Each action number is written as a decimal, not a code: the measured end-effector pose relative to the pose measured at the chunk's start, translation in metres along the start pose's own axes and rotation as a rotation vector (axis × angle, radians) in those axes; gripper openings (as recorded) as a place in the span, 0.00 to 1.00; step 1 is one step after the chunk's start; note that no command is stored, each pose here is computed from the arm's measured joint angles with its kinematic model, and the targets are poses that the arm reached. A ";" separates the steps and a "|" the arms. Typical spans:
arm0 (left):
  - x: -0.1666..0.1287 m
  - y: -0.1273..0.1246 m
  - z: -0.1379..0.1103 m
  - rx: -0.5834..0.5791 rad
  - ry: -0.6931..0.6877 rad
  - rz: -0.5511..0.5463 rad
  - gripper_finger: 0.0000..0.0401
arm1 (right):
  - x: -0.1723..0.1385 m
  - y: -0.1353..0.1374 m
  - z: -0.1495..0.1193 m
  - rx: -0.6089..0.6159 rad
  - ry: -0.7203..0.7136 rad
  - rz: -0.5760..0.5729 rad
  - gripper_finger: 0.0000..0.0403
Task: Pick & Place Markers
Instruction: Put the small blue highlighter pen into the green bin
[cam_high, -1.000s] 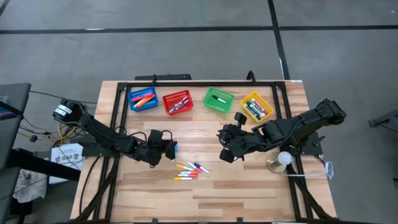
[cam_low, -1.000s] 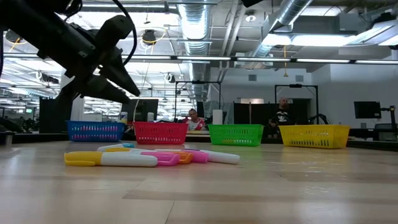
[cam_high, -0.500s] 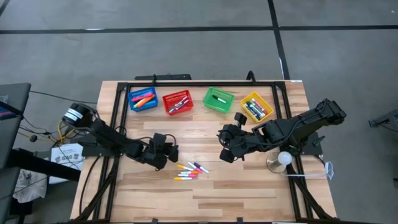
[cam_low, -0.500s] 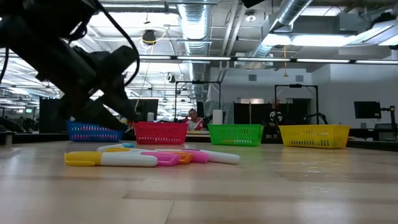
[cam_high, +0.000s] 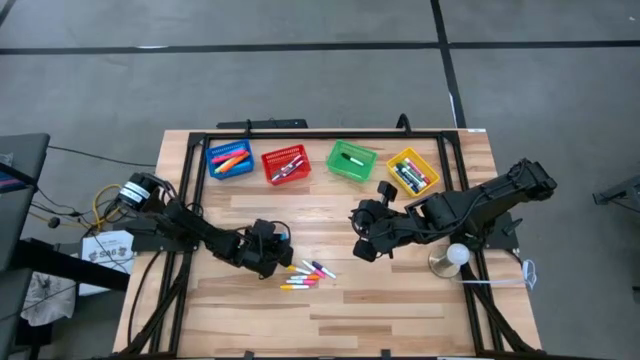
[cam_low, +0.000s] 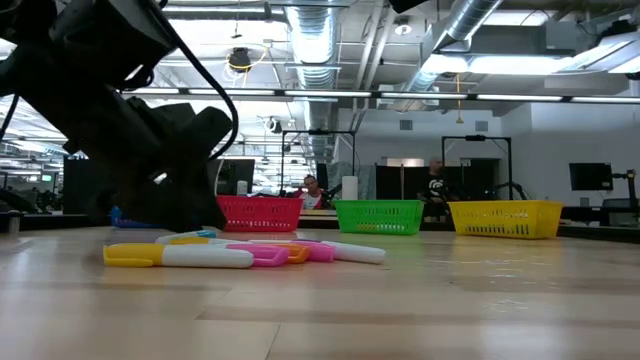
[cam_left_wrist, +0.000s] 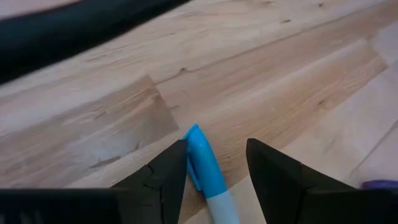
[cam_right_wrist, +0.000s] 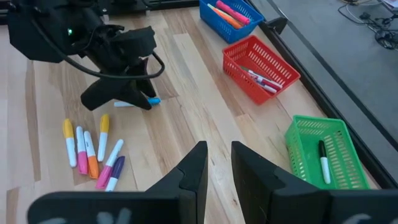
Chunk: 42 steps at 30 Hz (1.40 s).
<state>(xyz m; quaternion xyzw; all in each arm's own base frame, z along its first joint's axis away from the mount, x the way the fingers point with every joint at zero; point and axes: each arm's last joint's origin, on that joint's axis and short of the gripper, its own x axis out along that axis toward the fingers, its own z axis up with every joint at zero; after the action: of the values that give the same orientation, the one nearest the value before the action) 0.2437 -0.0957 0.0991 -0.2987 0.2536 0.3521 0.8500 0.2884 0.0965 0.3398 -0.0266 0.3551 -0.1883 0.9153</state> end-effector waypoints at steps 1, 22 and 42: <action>0.000 0.000 0.000 0.015 0.001 0.004 0.41 | 0.000 0.000 0.000 0.000 0.000 0.000 0.16; 0.009 0.007 -0.011 0.283 0.029 0.055 0.40 | 0.000 0.000 0.000 0.001 0.000 -0.001 0.16; 0.008 0.001 -0.009 0.265 0.041 -0.006 0.14 | 0.000 -0.001 0.000 0.002 -0.002 -0.004 0.16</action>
<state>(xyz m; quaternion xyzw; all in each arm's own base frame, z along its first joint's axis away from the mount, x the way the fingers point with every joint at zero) 0.2454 -0.0975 0.0877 -0.1918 0.3142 0.3068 0.8777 0.2887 0.0958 0.3399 -0.0267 0.3542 -0.1903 0.9152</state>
